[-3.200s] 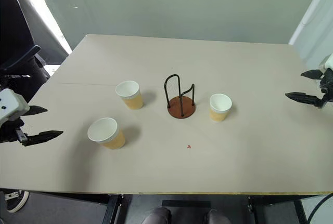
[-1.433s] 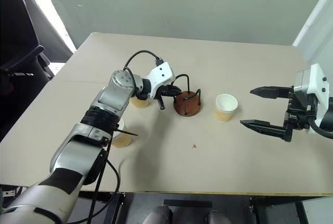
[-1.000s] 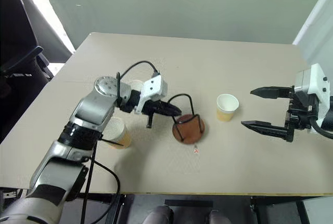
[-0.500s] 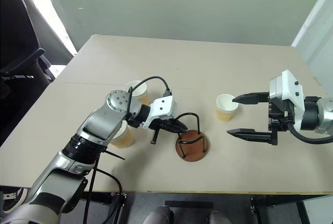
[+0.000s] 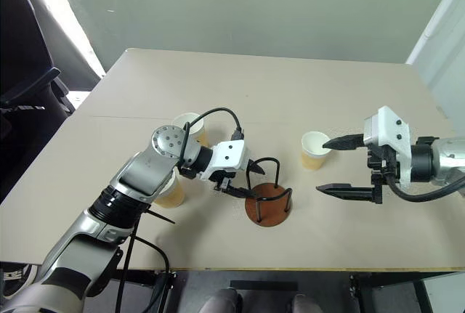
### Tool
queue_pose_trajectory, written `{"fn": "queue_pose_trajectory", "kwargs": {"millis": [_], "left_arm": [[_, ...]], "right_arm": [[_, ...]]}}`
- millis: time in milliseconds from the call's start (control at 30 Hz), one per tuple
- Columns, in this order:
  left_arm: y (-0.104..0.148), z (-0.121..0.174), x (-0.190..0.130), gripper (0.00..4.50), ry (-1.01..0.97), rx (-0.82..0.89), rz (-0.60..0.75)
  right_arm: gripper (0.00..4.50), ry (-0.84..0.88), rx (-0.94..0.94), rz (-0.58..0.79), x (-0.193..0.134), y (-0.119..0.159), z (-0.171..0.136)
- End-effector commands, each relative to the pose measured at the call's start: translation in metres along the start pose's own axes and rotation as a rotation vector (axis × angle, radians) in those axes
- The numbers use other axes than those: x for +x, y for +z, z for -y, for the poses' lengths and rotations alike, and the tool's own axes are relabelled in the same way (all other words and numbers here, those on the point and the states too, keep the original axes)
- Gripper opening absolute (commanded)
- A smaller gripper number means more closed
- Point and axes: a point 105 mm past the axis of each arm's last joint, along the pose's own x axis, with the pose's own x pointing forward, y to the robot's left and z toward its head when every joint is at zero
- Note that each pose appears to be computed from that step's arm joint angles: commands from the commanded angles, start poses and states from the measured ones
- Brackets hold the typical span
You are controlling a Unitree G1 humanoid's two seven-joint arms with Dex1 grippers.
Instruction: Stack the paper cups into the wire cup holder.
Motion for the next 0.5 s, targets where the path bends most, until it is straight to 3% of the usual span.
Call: {"fn": "queue_pose_trajectory", "kwargs": {"millis": [33, 133, 367, 500], "left_arm": [[0.005, -0.004, -0.011, 4.13, 0.053, 0.05, -0.015], [0.013, -0.007, -0.021, 4.13, 0.1, 0.047, 0.011], [0.014, 0.001, -0.075, 4.13, 0.203, 0.083, -0.062], [0.028, 0.005, -0.111, 4.13, 0.288, 0.081, -0.038]], "right_arm": [[4.5, -0.005, -0.059, -0.023, 0.0, 0.002, 0.008], [4.5, -0.02, -0.085, -0.076, 0.001, -0.006, 0.021], [4.5, 0.009, -0.199, -0.206, 0.022, -0.025, 0.056], [4.5, 0.029, -0.237, -0.25, 0.04, -0.036, 0.074]]}}
